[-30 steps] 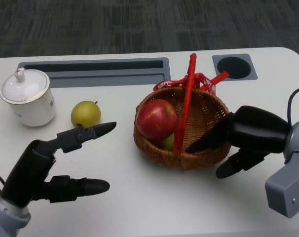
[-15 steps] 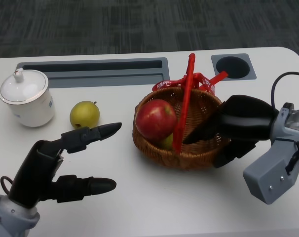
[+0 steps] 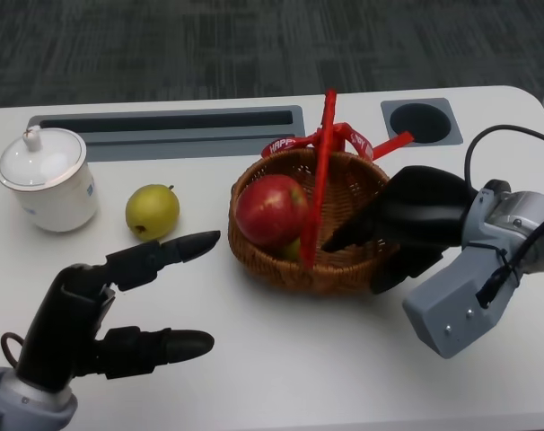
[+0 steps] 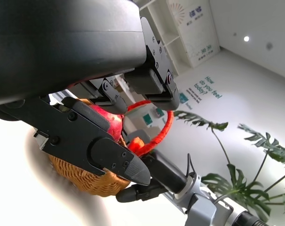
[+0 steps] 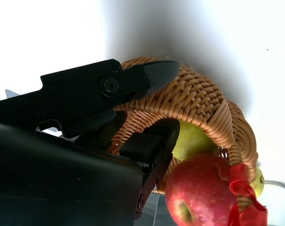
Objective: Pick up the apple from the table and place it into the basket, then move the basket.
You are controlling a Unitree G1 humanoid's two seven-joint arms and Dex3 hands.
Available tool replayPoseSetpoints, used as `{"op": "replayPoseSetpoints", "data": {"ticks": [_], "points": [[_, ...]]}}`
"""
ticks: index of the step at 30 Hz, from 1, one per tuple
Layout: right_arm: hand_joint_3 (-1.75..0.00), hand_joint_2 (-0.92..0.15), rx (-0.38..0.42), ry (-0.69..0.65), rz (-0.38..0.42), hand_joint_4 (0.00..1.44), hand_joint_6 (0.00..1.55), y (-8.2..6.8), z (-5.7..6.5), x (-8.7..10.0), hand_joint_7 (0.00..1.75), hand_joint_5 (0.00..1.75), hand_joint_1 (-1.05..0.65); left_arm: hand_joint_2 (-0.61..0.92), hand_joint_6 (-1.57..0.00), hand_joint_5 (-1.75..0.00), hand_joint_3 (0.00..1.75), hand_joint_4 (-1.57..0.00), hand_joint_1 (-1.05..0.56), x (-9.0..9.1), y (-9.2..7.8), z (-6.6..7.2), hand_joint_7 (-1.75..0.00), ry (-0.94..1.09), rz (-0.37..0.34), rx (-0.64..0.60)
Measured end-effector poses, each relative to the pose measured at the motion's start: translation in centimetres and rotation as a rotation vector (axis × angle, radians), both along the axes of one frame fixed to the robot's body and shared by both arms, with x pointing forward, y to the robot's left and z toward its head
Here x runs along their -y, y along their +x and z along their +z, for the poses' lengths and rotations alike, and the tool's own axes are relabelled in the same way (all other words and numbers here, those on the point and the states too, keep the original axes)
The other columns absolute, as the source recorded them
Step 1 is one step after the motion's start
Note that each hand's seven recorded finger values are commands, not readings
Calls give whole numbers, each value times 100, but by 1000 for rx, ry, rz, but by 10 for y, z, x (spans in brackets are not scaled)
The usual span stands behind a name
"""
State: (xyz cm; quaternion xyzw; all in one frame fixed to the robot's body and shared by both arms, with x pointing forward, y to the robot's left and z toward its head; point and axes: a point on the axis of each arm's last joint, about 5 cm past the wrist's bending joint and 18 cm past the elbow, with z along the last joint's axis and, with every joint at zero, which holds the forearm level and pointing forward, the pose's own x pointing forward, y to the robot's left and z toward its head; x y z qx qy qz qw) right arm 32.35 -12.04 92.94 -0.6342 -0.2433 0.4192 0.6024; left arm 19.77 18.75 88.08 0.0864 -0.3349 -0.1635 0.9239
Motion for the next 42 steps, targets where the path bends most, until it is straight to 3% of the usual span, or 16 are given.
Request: {"op": "replayPoseSetpoints", "data": {"ticks": [3,7,23,28,33,42], "points": [[-26,-92,7,13,2,98,79,-1,-2,0,3,8,-33,80,-73,-2,0,-78,-41,-1,0,1,-1,-4,8,8],[-23,-92,-2,36,12,100,79,-4,-6,0,2,7,-28,80,-74,-2,0,-80,-41,-1,-1,1,-1,-8,13,10],[-34,-92,-6,58,-1,99,76,-5,-8,4,0,4,-32,83,-78,-2,1,-86,-33,0,-7,-1,-1,-51,28,10],[-30,-92,-8,47,-20,106,75,-4,-8,5,0,7,-32,84,-78,-2,0,-87,-33,0,-8,1,-1,-59,29,24],[-12,-92,-27,26,-114,107,77,-1,-8,10,1,7,-28,84,-78,-1,0,-87,-35,-1,-13,1,-1,-62,35,27],[-23,-92,-21,-37,-336,106,82,7,-7,20,2,3,-30,85,-80,-1,0,-87,-37,-2,-23,0,-1,-64,48,30]]}}
